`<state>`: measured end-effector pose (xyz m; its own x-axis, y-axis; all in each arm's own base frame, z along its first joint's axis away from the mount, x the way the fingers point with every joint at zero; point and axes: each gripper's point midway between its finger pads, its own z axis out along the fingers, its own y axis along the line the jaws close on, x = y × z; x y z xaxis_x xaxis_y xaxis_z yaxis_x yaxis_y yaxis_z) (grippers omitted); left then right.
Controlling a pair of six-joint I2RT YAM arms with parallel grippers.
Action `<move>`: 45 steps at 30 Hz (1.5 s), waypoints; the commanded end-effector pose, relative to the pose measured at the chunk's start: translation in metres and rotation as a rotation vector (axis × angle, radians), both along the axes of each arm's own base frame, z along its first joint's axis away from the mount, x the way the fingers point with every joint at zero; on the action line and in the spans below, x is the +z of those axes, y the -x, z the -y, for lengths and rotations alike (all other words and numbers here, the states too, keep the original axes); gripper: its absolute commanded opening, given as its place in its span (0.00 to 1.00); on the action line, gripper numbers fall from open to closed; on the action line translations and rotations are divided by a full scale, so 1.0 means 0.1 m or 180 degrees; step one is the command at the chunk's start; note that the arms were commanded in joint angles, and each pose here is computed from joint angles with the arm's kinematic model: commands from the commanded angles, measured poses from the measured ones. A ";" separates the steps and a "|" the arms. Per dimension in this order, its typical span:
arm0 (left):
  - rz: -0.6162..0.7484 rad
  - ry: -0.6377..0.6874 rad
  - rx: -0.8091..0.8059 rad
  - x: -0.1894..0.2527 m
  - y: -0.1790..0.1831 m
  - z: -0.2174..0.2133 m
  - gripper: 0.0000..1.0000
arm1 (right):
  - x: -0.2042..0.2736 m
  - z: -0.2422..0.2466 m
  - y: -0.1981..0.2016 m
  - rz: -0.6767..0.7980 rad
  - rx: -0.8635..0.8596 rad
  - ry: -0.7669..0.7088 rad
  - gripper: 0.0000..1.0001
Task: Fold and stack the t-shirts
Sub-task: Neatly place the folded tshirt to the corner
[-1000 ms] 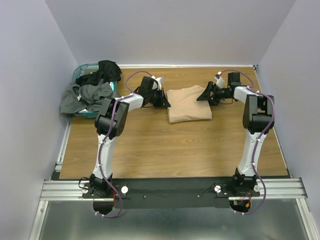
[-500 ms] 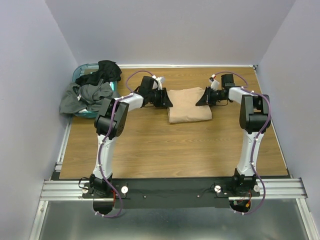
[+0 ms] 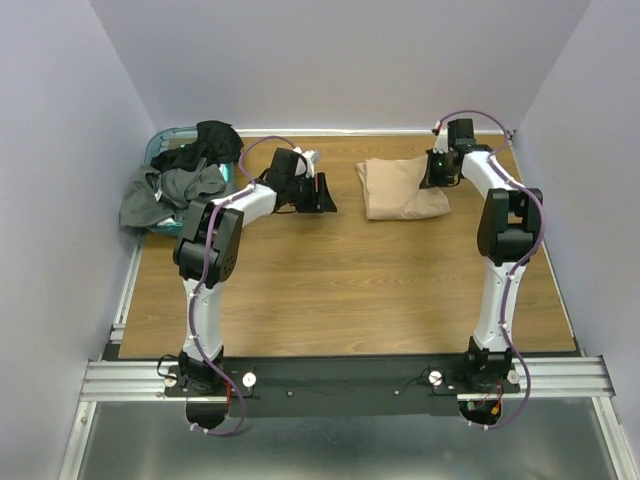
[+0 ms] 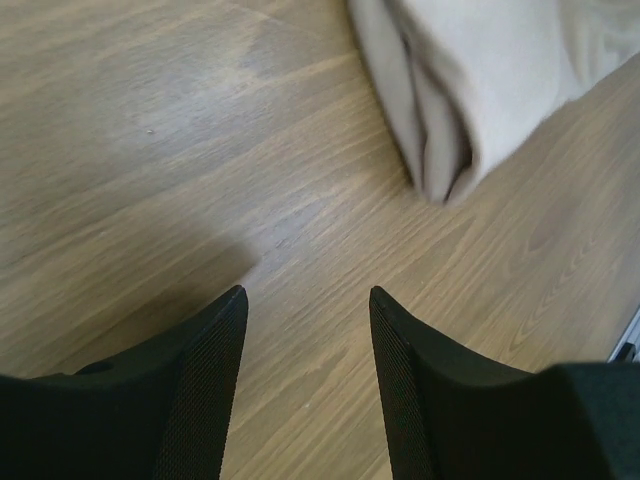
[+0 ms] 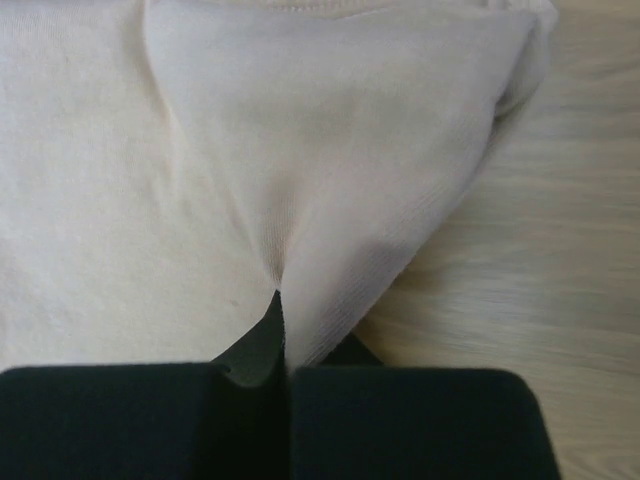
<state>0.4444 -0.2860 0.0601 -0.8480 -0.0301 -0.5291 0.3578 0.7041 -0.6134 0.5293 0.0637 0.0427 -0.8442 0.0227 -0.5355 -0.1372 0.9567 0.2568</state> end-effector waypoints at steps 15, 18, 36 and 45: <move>0.0106 -0.0354 0.0161 0.20 0.00 -0.38 0.60 | 0.02 1.86 -0.59 0.0158 -0.0894 0.1772 0.00; 0.0097 -0.0384 0.0178 0.21 0.02 -0.40 0.60 | 0.00 2.03 -0.67 0.0175 -0.0969 0.1959 0.00; 0.0161 -0.0427 0.0255 0.35 0.06 -0.47 0.60 | 0.24 2.66 -0.90 0.0500 -0.1494 0.2324 0.79; 0.0492 -0.0364 0.0361 0.73 -0.03 -0.49 0.60 | 0.48 2.52 -0.89 0.0777 -0.1735 0.1952 1.00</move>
<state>0.4402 -0.2441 0.0953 -0.8155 -0.0291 -0.5781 0.3273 0.8006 -0.5020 0.6143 -0.1942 0.0560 -0.7461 -0.0087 -0.6658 0.3324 0.8616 -0.3837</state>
